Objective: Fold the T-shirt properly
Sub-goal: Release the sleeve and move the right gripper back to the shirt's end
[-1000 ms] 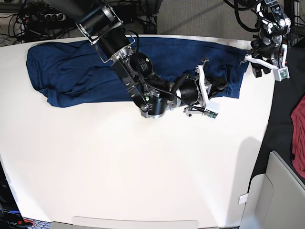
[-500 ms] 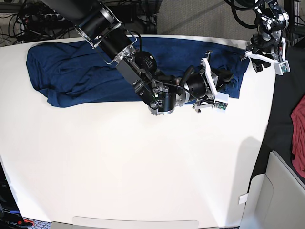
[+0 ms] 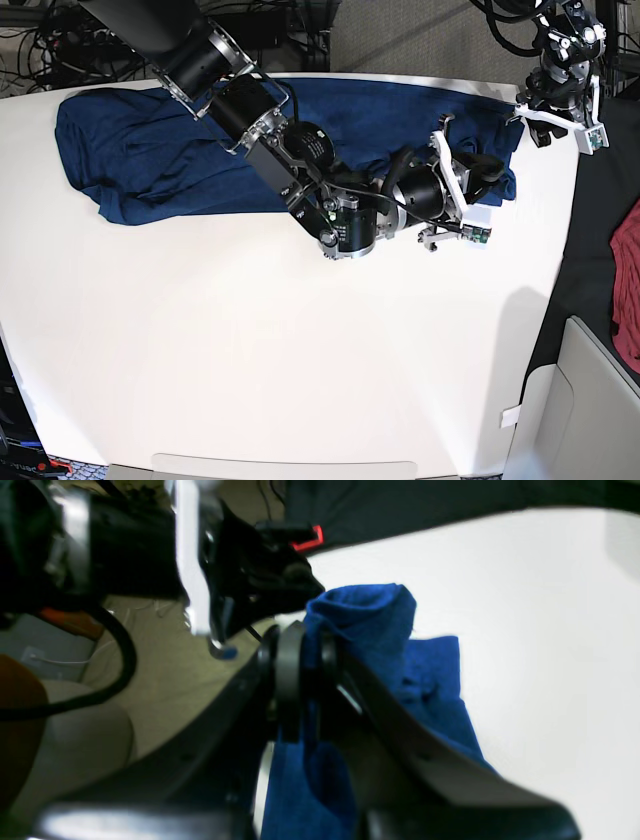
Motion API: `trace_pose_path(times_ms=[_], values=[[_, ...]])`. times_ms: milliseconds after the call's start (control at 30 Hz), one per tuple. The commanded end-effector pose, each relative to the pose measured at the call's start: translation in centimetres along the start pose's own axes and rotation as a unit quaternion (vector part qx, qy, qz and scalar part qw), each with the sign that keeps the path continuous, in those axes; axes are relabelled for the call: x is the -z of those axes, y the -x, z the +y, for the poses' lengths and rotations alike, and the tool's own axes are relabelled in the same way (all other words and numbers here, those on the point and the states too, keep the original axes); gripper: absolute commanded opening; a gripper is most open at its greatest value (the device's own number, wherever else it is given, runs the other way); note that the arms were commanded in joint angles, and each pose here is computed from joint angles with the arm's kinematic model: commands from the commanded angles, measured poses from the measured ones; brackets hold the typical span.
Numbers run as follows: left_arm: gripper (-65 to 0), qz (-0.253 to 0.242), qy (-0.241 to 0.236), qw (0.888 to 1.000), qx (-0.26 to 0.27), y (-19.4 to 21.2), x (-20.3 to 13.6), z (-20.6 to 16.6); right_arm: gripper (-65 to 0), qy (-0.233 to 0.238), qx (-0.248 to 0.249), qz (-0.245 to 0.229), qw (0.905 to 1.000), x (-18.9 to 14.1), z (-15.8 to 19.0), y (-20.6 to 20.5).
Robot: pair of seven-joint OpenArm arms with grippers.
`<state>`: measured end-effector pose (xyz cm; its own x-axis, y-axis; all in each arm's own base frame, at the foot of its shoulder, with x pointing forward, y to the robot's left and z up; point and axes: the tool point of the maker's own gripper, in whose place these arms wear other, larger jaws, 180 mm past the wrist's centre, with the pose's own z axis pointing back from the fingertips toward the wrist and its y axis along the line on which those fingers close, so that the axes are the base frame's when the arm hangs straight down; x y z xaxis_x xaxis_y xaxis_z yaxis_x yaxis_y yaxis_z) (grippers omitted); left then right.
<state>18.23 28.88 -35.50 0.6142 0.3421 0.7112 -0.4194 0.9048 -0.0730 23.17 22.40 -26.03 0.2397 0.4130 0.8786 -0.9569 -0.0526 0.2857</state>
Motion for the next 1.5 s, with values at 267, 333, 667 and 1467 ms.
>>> trace_pose_path(times_ms=[267,333,667,1467], values=[[-46.0,-0.018,0.004,1.000,-0.005,-0.7,-0.2,-0.4,-60.9,-0.030,-0.034,-0.030,0.9985,-0.2,1.1,-3.7],[-46.0,-0.019,0.005,1.000,-0.005,-0.8,-0.2,-0.4,-60.9,-0.036,-0.042,-0.020,0.9983,0.2,1.5,-3.5],[-45.9,-0.019,0.005,1.000,-0.005,-0.8,-0.2,-0.4,-42.4,0.004,-0.092,0.047,0.9946,1.0,0.0,-1.5],[-32.8,0.041,0.084,0.993,0.076,-1.0,0.6,-4.1,-39.9,0.313,0.004,0.000,0.9497,-19.8,-9.4,6.8]])
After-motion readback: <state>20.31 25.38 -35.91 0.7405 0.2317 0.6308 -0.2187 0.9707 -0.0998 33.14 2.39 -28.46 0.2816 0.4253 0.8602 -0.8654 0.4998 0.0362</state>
